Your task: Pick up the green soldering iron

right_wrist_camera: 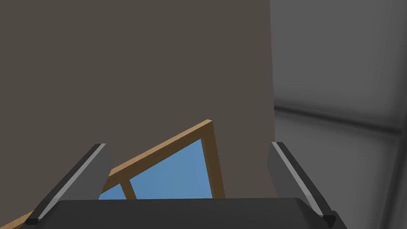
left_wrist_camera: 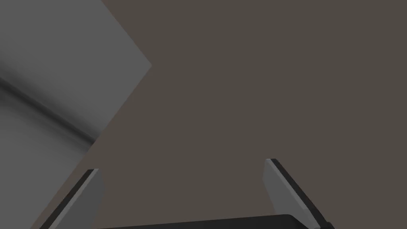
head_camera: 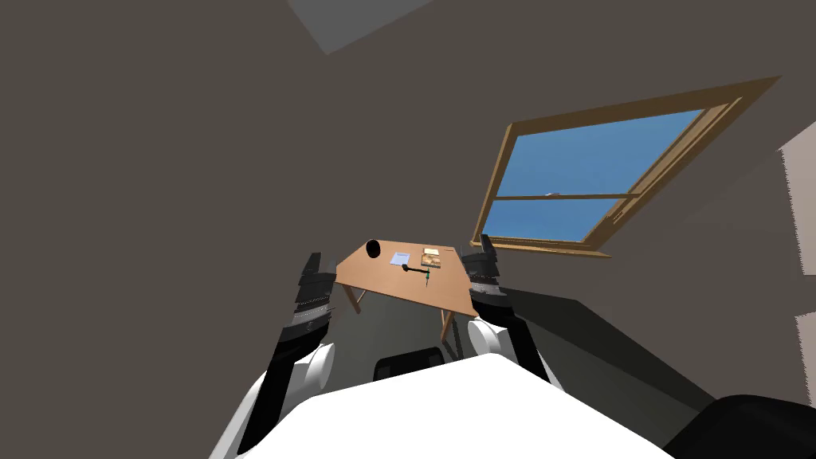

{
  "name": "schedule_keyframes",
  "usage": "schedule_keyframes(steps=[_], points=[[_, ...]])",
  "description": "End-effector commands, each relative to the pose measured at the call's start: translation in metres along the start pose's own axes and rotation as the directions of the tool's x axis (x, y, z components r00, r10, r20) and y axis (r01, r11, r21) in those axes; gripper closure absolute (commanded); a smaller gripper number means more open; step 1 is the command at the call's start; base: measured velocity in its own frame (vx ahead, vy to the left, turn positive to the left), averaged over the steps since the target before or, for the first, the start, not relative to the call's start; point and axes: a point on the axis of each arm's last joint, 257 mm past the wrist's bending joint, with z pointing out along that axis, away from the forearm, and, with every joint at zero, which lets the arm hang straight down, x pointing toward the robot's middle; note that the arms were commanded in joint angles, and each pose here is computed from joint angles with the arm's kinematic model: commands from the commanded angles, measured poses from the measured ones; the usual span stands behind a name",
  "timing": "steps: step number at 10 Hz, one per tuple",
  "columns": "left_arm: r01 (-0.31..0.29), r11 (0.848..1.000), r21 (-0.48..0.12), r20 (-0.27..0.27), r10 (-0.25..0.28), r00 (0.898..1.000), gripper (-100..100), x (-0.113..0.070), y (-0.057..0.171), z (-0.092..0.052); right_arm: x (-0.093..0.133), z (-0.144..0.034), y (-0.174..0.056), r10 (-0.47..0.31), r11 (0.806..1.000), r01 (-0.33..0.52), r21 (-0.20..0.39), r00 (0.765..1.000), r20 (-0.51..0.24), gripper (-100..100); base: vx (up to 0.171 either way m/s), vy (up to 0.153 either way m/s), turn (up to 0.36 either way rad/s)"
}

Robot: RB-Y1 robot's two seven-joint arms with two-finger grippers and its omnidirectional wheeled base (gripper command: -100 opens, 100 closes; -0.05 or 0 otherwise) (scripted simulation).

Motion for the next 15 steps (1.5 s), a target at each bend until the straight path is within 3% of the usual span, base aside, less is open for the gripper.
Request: schedule_keyframes(steps=[1, 4, 6, 9, 10, 12, 13, 14, 15], points=[[0.000, 1.000, 0.000, 0.000, 0.000, 1.000, 0, 0.000, 0.000, 0.000, 0.006, -0.002, -0.007, -0.025, 1.000, 0.026, 0.017, 0.999, -0.043, -100, -0.001, 0.014, 0.024], [0.000, 1.000, 0.000, 0.000, 0.000, 1.000, 0, 0.000, 0.000, 0.000, 0.016, -0.011, -0.036, -0.097, 0.991, 0.109, 0.075, 0.985, -0.142, -100, -0.009, 0.039, 0.040], [0.000, 1.000, 0.000, 0.000, 0.000, 1.000, 0, 0.000, 0.000, 0.000, 0.019, -0.022, -0.065, -0.158, 0.974, 0.188, 0.125, 0.964, -0.216, -100, -0.013, 0.065, 0.069], [0.000, 1.000, 0.000, 0.000, 0.000, 1.000, 0, 0.000, 0.000, 0.000, 0.016, -0.040, -0.113, -0.252, 0.927, 0.323, 0.193, 0.914, -0.318, -100, -0.012, 0.086, 0.074], [0.000, 1.000, 0.000, 0.000, 0.000, 1.000, 0, 0.000, 0.000, 0.000, 0.015, -0.043, -0.118, -0.252, 0.923, 0.326, 0.205, 0.914, -0.319, -100, -0.003, 0.058, 0.040], [0.000, 1.000, 0.000, 0.000, 0.000, 1.000, 0, 0.000, 0.000, 0.000, 0.007, -0.057, -0.151, -0.312, 0.874, 0.421, 0.242, 0.869, -0.384, -100, 0.000, 0.080, 0.103], [0.000, 1.000, 0.000, 0.000, 0.000, 1.000, 0, 0.000, 0.000, 0.000, 0.004, -0.062, -0.159, -0.311, 0.867, 0.426, 0.259, 0.868, -0.388, -100, -0.004, 0.069, 0.020], [0.000, 1.000, 0.000, 0.000, 0.000, 1.000, 0, 0.000, 0.000, 0.000, -0.002, -0.070, -0.175, -0.339, 0.836, 0.475, 0.275, 0.841, -0.421, -100, 0.006, 0.053, 0.072], [0.000, 1.000, 0.000, 0.000, 0.000, 1.000, 0, 0.000, 0.000, 0.000, -0.003, -0.073, -0.180, -0.338, 0.831, 0.477, 0.285, 0.841, -0.423, -100, 0.004, 0.036, 0.035]])
